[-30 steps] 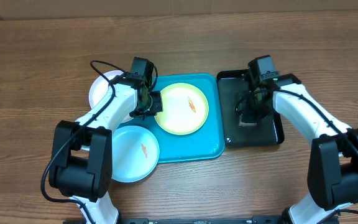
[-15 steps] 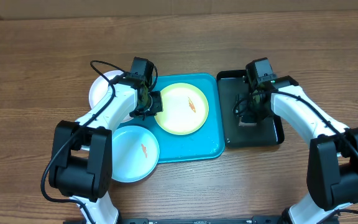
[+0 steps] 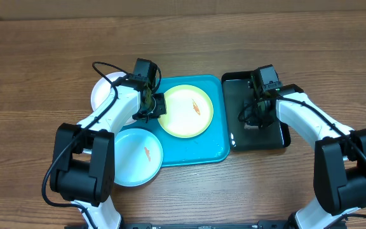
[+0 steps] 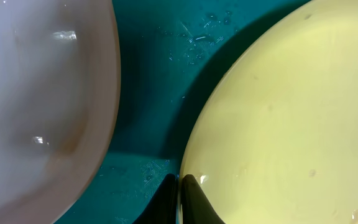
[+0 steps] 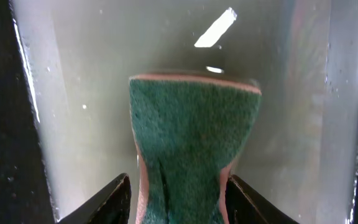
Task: Clean dirty plates on tray and stack at the side
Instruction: 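Grasp the green sponge in the water with the right gripper and lift, then carry the sponge with the right gripper onto the yellow plate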
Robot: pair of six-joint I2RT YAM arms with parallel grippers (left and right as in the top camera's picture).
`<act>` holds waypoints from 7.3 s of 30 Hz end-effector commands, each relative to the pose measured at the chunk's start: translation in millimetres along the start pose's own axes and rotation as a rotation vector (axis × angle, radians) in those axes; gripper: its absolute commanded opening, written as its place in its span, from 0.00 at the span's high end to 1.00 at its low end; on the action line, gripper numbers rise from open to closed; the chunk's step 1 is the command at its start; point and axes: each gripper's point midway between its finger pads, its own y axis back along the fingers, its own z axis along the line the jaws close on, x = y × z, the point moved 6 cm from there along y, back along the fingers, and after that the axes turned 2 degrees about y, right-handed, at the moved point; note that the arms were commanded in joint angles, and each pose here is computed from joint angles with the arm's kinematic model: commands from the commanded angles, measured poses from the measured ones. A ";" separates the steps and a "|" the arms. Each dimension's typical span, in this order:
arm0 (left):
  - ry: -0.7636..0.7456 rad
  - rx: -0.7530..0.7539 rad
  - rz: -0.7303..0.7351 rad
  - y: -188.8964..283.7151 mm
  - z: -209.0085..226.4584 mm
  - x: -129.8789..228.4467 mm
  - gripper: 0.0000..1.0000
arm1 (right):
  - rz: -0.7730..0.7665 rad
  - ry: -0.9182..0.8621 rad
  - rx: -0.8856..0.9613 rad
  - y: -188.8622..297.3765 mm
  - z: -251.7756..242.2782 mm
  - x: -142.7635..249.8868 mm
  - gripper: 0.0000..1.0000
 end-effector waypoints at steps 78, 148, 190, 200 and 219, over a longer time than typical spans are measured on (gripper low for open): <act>0.006 0.001 0.005 -5.8 2.2 1.0 0.83 | 0.005 0.040 -0.101 24.4 16.7 -16.5 0.96; 0.004 0.058 0.007 -13.1 -1.7 4.9 0.96 | -0.046 0.030 -0.082 71.3 16.6 -48.1 0.96; 0.004 0.066 0.010 -13.1 -2.6 5.1 0.96 | -0.145 0.341 0.000 10.2 166.2 -53.6 0.96; 0.004 0.069 0.011 -13.1 -3.0 5.3 0.96 | -0.137 0.328 0.023 -0.2 157.2 -56.6 0.96; 0.004 0.070 0.011 -13.1 -3.1 5.2 0.96 | -0.083 0.315 0.023 -31.7 139.5 -35.1 0.96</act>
